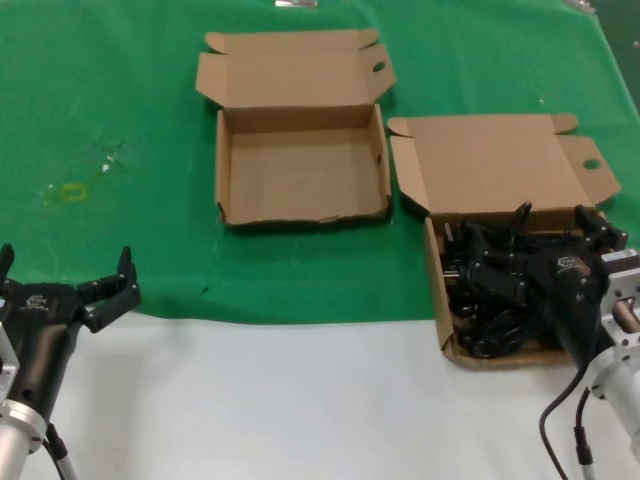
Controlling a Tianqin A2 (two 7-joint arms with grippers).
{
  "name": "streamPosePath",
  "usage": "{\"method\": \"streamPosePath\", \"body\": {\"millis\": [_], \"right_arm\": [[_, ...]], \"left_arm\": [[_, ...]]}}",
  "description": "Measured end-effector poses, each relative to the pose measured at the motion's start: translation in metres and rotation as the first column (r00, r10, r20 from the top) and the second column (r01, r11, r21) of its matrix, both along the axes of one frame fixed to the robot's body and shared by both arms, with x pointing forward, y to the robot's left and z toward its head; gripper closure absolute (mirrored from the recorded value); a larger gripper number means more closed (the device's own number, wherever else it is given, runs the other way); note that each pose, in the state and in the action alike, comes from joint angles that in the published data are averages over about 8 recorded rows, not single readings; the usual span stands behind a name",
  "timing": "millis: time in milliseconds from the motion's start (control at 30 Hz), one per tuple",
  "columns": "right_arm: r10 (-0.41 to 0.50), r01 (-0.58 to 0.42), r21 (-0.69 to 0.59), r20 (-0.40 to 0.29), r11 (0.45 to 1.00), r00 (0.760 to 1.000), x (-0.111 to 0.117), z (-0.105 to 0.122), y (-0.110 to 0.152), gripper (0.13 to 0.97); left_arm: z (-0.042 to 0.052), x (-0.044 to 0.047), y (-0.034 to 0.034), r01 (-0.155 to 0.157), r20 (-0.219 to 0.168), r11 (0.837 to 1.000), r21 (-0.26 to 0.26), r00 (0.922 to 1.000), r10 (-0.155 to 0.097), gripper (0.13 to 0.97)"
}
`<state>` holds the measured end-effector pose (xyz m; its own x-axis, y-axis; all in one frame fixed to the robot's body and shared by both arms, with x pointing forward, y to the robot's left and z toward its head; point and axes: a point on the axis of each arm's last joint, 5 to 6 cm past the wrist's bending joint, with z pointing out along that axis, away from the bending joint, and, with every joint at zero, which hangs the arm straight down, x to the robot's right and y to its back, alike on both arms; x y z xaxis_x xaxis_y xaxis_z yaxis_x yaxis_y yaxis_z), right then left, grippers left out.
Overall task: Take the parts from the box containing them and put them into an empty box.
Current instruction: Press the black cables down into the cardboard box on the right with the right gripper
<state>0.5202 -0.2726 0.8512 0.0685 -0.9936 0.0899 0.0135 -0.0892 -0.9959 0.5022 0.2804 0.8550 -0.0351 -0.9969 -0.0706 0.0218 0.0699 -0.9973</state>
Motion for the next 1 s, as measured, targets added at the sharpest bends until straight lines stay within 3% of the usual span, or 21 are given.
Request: {"method": "streamPosePath", "body": {"millis": [833,1000], "right_arm": [[0.0,0.0,0.0,0.0,1.0,1.0,0.0,0.0,0.0,0.13],[0.0,0.0,0.0,0.0,1.0,1.0,0.0,0.0,0.0,0.13]], "left_arm": [[0.0,0.0,0.0,0.0,0.0,1.0,0.0,1.0,0.0,0.134],[0.0,0.0,0.0,0.0,0.0,1.0,0.0,1.0,0.0,0.169]]}}
